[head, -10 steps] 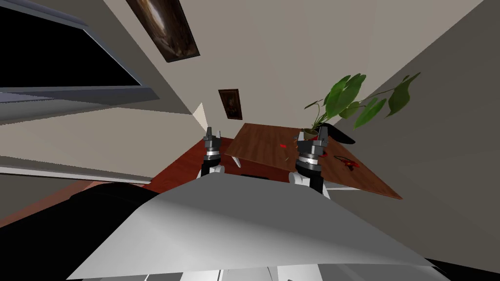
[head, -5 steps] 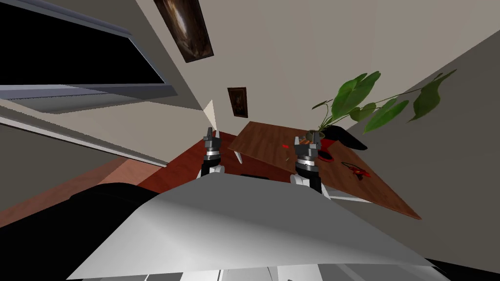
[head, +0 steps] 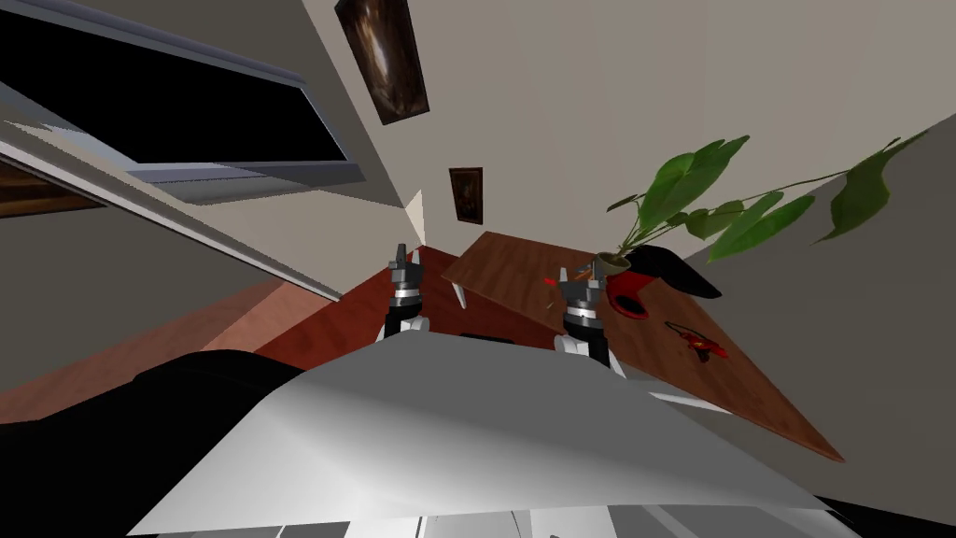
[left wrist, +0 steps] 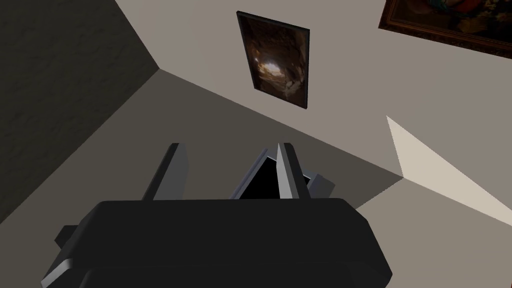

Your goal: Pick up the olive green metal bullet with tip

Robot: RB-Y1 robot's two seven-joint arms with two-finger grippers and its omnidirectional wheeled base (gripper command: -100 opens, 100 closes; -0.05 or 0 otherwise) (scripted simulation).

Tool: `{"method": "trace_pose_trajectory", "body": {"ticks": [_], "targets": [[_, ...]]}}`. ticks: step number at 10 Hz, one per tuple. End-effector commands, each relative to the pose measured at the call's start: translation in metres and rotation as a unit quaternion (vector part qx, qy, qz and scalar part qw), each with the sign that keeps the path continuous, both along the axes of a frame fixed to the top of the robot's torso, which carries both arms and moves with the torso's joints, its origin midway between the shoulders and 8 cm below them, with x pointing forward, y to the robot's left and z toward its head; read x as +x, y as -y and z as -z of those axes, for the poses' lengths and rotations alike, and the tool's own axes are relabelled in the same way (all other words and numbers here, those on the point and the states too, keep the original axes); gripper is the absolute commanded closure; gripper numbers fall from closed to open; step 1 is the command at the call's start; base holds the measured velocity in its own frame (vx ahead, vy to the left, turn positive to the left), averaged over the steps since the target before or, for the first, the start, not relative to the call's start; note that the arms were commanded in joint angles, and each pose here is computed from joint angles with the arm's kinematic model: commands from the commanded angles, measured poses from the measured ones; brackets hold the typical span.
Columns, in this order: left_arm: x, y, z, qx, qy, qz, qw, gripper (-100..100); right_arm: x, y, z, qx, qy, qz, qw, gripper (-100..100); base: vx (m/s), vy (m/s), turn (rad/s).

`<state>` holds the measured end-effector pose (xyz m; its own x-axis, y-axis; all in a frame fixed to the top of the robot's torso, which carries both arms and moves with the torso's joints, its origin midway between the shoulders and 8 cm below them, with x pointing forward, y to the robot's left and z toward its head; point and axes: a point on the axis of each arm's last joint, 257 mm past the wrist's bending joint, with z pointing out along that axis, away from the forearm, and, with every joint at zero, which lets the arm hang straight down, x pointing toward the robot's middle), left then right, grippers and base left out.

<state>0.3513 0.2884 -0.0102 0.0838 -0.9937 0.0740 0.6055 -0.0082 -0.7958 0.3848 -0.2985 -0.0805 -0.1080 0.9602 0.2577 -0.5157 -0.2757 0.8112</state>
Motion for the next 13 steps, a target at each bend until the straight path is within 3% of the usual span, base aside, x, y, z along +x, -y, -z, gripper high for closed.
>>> {"method": "trace_pose_trajectory", "body": {"ticks": [1, 5, 6, 10, 11, 12, 13], "targets": [[0.0, 0.0, 0.0, 0.0, 0.0, 0.0, 1.0, 0, 0.001, 0.005, 0.009, 0.017, -0.008, -0.006, 0.9998, -100, -0.095, -0.098, 0.152], [0.0, 0.0, 0.0, 0.0, 0.0, 0.0, 1.0, 0, 0.009, 0.025, 0.052, 0.098, -0.038, -0.021, 0.9943, -100, -0.102, -0.094, 0.257], [0.0, 0.0, 0.0, 0.0, 0.0, 0.0, 1.0, 0, 0.01, 0.026, 0.057, 0.098, -0.042, -0.02, 0.9941, -100, -0.049, -0.072, 0.111], [0.0, 0.0, 0.0, 0.0, 0.0, 0.0, 1.0, 0, 0.016, 0.044, 0.099, 0.188, -0.064, -0.03, 0.9796, -100, -0.098, -0.098, 0.249], [0.0, 0.0, 0.0, 0.0, 0.0, 0.0, 1.0, 0, 0.015, 0.046, 0.109, 0.191, -0.073, -0.027, 0.9785, -100, -0.077, -0.065, 0.152], [0.0, 0.0, 0.0, 0.0, 0.0, 0.0, 1.0, 0, 0.017, 0.051, 0.12, 0.222, -0.076, -0.03, 0.9717, -100, -0.085, -0.05, 0.253], [0.0, 0.0, 0.0, 0.0, 0.0, 0.0, 1.0, 0, 0.016, 0.052, 0.127, 0.223, -0.082, -0.027, 0.971, -100, -0.07, -0.053, 0.137]]}}
